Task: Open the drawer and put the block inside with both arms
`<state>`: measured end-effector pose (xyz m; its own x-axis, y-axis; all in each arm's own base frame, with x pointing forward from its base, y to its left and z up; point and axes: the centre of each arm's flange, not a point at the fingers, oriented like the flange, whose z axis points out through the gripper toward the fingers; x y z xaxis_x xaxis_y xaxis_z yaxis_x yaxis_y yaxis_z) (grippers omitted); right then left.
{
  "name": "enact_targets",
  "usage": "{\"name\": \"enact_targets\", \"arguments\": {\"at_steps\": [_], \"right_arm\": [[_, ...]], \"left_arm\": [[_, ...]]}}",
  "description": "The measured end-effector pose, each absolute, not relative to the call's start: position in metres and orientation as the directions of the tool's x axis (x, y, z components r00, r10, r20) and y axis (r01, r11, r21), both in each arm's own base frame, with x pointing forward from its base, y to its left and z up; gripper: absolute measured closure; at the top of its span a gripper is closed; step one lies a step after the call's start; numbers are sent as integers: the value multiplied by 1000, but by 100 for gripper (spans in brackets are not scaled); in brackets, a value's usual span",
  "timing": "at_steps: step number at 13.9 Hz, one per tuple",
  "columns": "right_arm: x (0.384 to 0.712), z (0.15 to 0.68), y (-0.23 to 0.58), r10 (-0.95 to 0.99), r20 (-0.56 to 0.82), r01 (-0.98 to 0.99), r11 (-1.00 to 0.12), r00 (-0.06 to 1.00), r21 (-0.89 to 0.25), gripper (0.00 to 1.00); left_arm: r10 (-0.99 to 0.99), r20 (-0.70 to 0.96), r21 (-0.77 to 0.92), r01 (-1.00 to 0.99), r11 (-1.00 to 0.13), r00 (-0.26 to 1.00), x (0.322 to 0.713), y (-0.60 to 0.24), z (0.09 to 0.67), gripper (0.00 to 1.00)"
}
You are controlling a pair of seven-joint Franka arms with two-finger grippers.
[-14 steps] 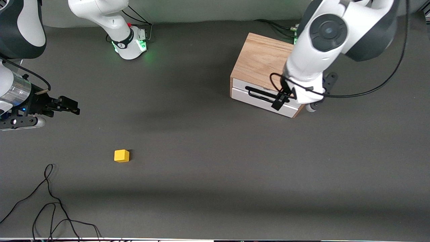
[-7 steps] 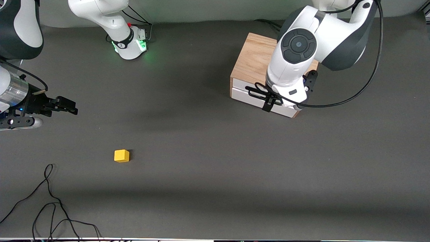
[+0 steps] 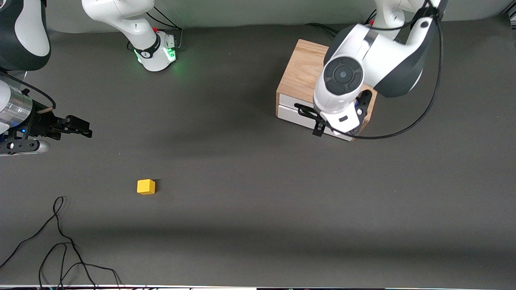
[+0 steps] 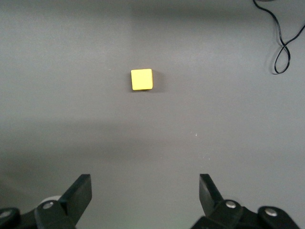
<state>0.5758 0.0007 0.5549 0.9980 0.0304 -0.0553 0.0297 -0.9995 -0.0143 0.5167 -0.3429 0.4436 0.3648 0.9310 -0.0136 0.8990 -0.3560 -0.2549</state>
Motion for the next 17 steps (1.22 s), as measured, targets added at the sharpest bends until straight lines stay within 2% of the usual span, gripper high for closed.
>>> {"name": "enact_targets", "arguments": {"at_steps": [5, 17], "right_arm": [[579, 547, 2, 32, -65, 31, -999, 997, -12, 0], [601, 513, 5, 31, -58, 31, -1000, 998, 4, 0]], "left_arm": [[934, -15, -278, 896, -347, 357, 525, -347, 380, 0], [932, -1, -320, 883, -344, 362, 503, -338, 314, 0]]}}
